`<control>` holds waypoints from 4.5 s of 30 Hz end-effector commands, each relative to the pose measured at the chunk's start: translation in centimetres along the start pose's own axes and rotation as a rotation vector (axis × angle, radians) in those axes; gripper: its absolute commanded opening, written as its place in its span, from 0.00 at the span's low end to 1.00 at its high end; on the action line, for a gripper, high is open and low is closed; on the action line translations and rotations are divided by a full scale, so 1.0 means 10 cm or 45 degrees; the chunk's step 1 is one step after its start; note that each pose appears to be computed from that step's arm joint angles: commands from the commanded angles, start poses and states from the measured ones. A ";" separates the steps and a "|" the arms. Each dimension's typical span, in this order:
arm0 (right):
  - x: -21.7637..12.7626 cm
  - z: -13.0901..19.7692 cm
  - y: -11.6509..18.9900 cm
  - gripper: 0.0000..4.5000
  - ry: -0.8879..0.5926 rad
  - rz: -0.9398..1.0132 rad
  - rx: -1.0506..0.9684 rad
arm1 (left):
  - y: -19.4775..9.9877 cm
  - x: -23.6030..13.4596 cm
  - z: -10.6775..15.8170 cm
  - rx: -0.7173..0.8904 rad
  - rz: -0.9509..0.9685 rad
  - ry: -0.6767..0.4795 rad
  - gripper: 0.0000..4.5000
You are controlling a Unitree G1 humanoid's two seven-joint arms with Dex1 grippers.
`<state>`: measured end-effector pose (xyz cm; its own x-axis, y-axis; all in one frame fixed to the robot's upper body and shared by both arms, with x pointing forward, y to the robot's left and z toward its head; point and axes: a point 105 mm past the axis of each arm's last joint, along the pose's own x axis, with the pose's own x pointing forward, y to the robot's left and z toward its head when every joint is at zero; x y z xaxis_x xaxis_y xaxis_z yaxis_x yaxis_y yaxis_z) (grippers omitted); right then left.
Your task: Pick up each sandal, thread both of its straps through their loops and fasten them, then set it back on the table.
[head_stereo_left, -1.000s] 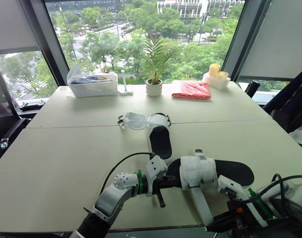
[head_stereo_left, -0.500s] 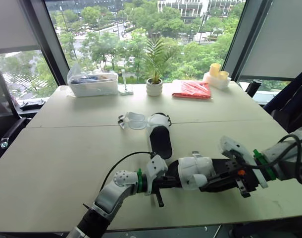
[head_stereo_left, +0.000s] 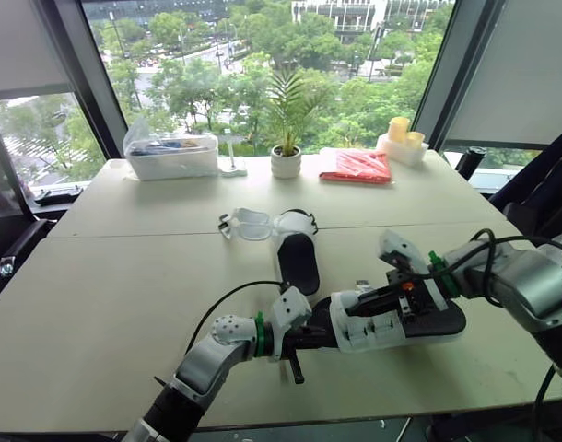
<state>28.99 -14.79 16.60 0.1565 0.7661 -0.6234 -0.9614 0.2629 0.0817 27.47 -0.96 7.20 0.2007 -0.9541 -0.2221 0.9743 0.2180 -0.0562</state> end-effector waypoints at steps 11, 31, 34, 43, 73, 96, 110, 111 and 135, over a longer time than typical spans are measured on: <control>0.00 0.03 -0.40 0.78 -0.033 -0.208 -0.032 | -0.02 -0.03 -0.20 -0.068 0.027 0.082 0.00; 0.10 0.17 -0.14 0.88 0.012 0.130 0.091 | -0.02 -0.05 -0.20 -0.066 0.043 0.085 0.00; 0.23 0.11 -0.11 0.88 0.083 0.185 0.060 | -0.03 -0.04 -0.20 -0.068 0.042 0.081 0.00; 0.53 0.04 -0.16 0.88 0.231 0.301 -0.004 | -0.05 -0.04 -0.21 -0.107 0.054 0.064 0.00; 0.37 0.39 -0.29 0.13 0.150 0.295 -0.083 | -0.02 -0.04 -0.20 -0.111 0.072 0.055 0.00; 0.51 0.24 -0.19 0.57 0.203 0.362 -0.023 | -0.01 -0.04 -0.20 -0.105 0.071 0.054 0.00; 0.60 0.22 -0.15 0.29 0.208 0.395 -0.011 | 0.00 -0.04 -0.19 -0.106 0.081 0.051 0.00; 0.60 0.22 -0.15 0.18 0.207 0.396 -0.013 | 0.00 -0.04 -0.19 -0.107 0.081 0.050 0.00; 0.00 0.48 -0.30 0.01 -0.153 0.097 0.134 | -0.04 -0.04 -0.20 -0.100 0.026 0.071 0.00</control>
<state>32.62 -12.59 18.60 0.0749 0.8308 -0.5516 -0.9315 0.2557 0.2587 27.80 -0.15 7.35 0.2639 -0.9414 -0.2100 0.9555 0.2850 -0.0765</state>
